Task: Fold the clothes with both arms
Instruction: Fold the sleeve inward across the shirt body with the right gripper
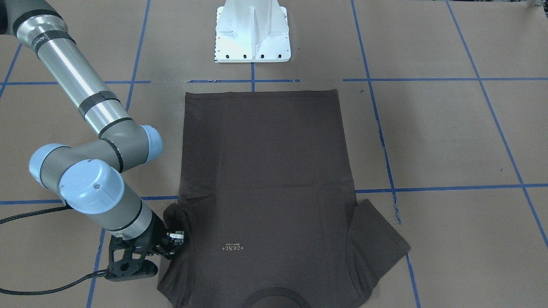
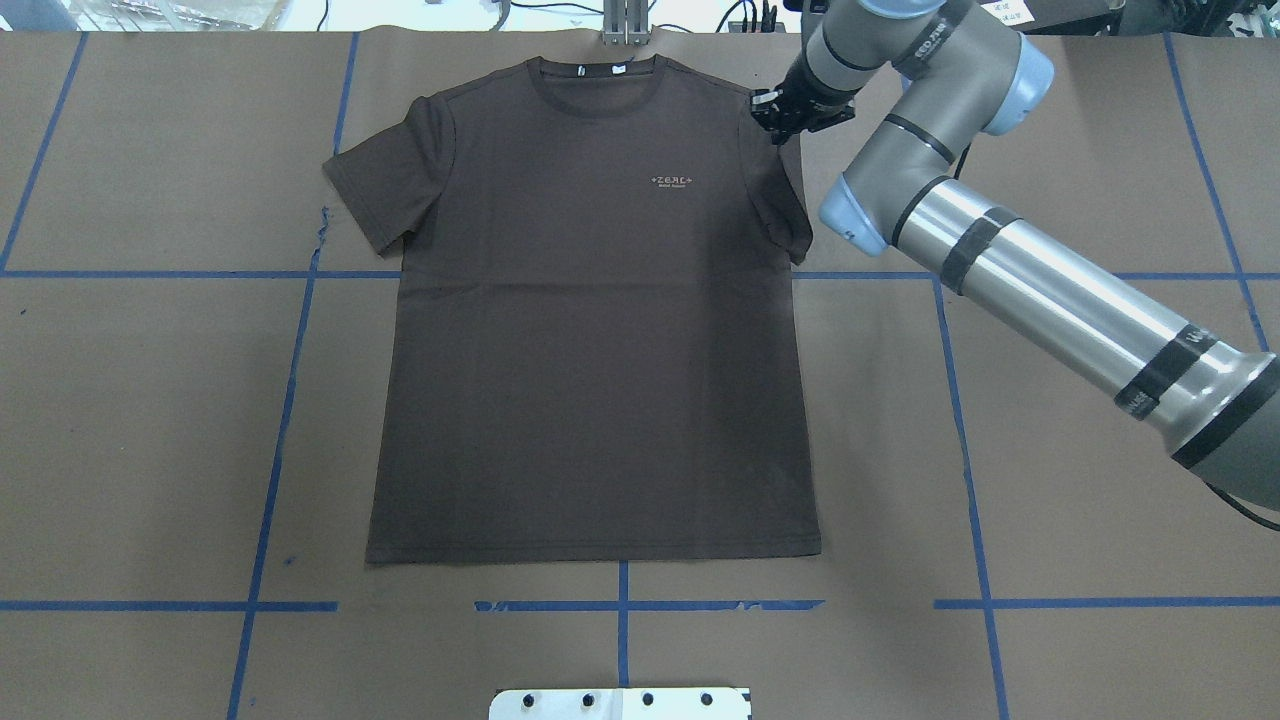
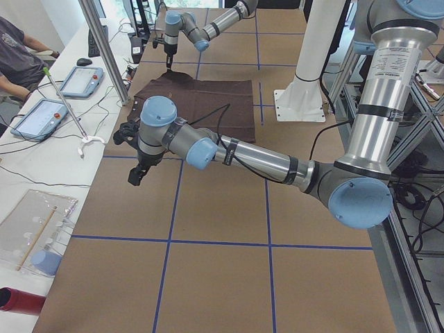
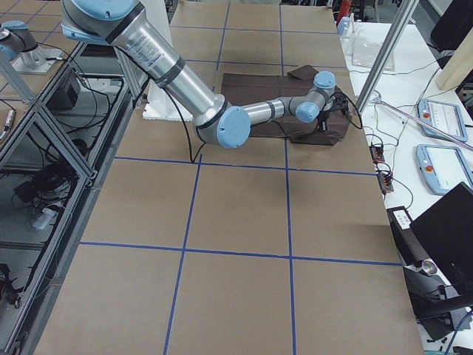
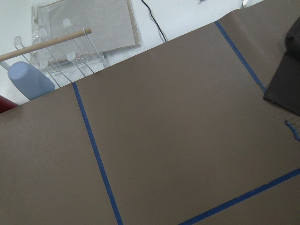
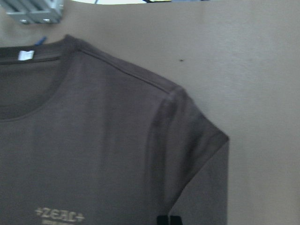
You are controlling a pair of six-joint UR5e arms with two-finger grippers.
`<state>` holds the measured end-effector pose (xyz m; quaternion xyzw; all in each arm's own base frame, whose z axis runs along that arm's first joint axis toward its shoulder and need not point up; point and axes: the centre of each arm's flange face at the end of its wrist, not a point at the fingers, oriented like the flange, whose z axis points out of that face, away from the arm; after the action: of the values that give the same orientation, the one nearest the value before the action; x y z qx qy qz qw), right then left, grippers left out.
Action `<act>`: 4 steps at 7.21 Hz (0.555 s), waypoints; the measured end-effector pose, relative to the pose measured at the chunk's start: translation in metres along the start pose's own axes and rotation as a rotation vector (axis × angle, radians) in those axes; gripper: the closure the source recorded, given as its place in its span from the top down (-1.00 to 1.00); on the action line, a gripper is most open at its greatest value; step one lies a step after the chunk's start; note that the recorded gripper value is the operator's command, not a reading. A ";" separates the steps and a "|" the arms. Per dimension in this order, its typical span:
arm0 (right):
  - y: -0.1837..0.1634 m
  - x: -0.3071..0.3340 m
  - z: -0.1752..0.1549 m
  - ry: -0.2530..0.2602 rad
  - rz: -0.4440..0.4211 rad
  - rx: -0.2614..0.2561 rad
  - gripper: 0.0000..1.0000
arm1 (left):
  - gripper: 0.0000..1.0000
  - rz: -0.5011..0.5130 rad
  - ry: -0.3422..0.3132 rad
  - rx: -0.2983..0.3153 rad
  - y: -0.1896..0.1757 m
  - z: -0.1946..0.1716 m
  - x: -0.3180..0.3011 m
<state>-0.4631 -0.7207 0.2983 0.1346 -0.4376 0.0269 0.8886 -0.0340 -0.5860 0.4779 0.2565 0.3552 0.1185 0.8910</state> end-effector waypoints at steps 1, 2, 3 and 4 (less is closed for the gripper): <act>0.007 -0.040 0.000 -0.006 -0.011 0.034 -1.00 | 1.00 0.001 0.000 0.002 0.000 -0.001 0.000; 0.017 -0.076 0.002 -0.007 -0.025 0.066 -1.00 | 1.00 0.002 -0.001 0.004 0.000 -0.003 0.001; 0.025 -0.099 0.006 -0.002 -0.038 0.088 -1.00 | 1.00 0.002 0.000 0.005 0.001 -0.003 0.001; 0.032 -0.114 0.010 0.003 -0.048 0.103 -0.14 | 1.00 0.002 0.000 0.005 0.001 -0.003 0.001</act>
<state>-0.5465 -0.6843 0.2217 0.1904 -0.4310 0.0281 0.8816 -0.0357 -0.5832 0.4761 0.2590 0.3552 0.1185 0.8904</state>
